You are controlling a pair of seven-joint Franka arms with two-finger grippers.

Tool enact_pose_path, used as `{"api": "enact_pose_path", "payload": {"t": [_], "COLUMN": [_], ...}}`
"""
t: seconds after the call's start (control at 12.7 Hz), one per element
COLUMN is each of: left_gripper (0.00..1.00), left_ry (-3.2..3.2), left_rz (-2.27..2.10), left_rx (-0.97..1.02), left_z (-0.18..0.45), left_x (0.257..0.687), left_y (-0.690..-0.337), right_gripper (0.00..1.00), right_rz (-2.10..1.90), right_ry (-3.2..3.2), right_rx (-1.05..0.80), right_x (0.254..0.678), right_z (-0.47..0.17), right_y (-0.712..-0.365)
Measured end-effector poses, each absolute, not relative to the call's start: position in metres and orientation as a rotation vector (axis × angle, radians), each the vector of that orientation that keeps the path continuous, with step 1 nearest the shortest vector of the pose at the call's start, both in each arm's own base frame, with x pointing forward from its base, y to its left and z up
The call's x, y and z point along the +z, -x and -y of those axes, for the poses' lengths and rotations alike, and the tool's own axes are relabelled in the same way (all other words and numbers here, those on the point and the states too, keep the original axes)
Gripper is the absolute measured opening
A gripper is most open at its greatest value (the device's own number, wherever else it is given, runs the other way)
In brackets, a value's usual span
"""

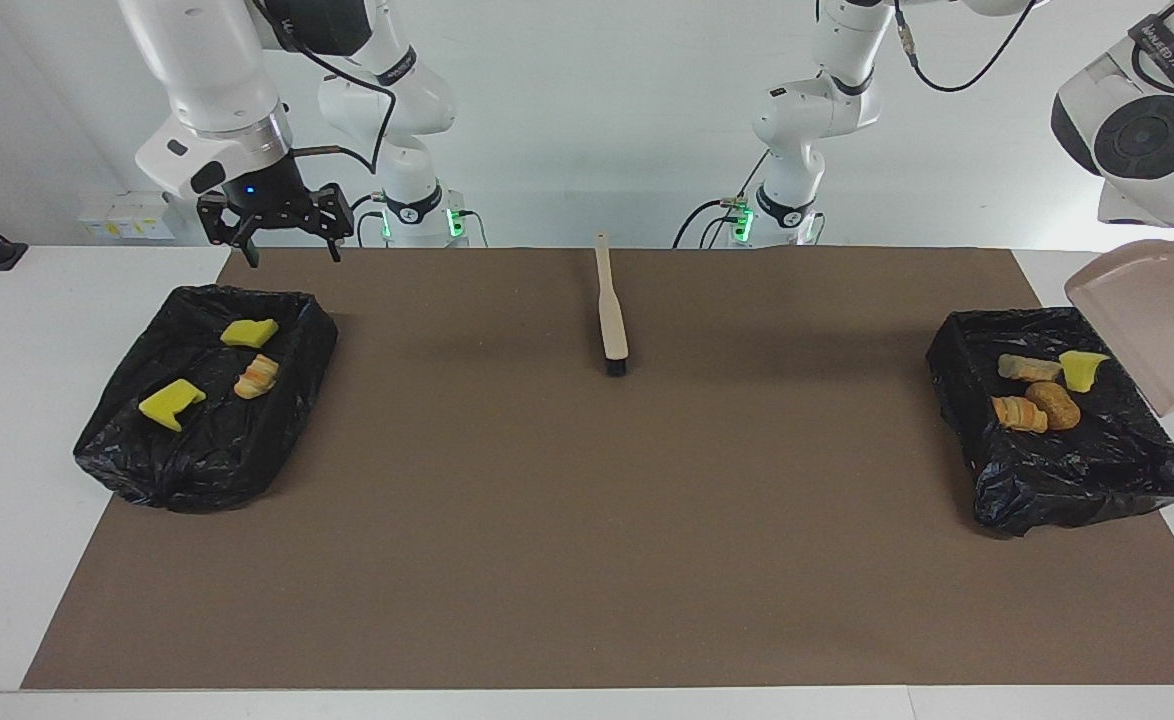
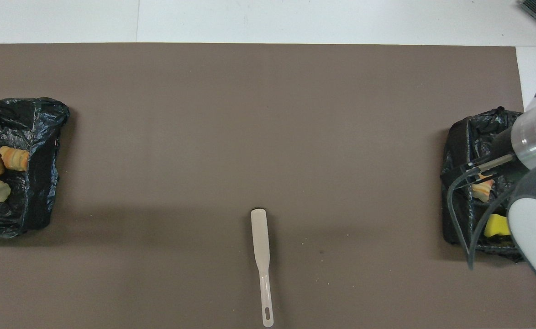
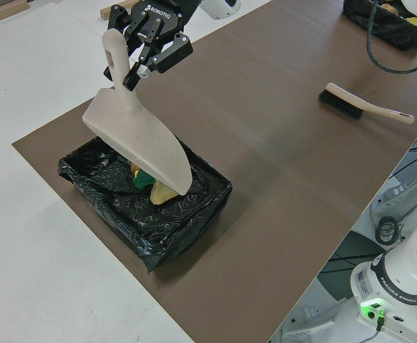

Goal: Sweep and dump trash in bin
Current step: 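Carry the empty dustpan back and set it above the brush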

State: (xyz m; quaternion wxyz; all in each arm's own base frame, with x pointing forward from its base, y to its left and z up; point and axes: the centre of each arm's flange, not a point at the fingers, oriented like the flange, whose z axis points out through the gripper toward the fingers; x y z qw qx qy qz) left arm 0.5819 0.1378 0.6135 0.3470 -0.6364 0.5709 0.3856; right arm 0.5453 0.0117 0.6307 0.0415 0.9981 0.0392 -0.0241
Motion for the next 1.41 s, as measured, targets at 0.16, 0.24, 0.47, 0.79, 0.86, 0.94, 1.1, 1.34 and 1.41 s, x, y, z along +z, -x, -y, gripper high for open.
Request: {"api": "enact_pose_path", "payload": {"t": [0.16, 0.24, 0.47, 0.79, 0.86, 0.94, 1.1, 1.34, 1.41], "left_gripper": [0.31, 0.31, 0.31, 0.31, 0.31, 0.31, 0.31, 0.31, 0.31], "left_ry": [1.716, 1.859, 2.33, 2.781, 2.834, 2.867, 2.954, 3.1, 3.133], "left_rz": [-1.501, -1.532, -1.471, -0.969, -0.858, -0.755, -0.589, -0.382, -0.31], "left_rx": [0.936, 0.822, 0.415, 0.101, 0.074, 0.04, -0.045, -0.143, -0.183], "left_z": [-0.132, -0.133, -0.145, -0.049, -0.006, 0.043, 0.128, 0.218, 0.25], "left_x": [0.618, 0.622, 0.635, 0.622, 0.612, 0.602, 0.579, 0.547, 0.535], "left_y": [-0.581, -0.575, -0.552, -0.562, -0.564, -0.565, -0.559, -0.546, -0.542], "right_gripper": [1.0, 1.0, 1.0, 1.0, 1.0, 1.0, 1.0, 1.0, 1.0], "right_rz": [-0.054, -0.024, 0.046, 0.08, 0.08, 0.08, 0.107, 0.139, 0.14], "right_ry": [-3.071, -3.088, -3.105, -3.108, -3.109, -3.113, -3.15, -3.161, -3.161], "right_rx": [-0.068, -0.064, -0.051, -0.044, -0.046, -0.048, -0.052, -0.041, -0.03], "right_x": [0.632, 0.632, 0.633, 0.636, 0.635, 0.634, 0.633, 0.632, 0.632], "right_z": [0.0, 0.008, 0.022, 0.019, 0.019, 0.019, 0.015, 0.013, 0.013], "right_y": [-0.546, -0.546, -0.545, -0.538, -0.538, -0.538, -0.538, -0.537, -0.537]}}
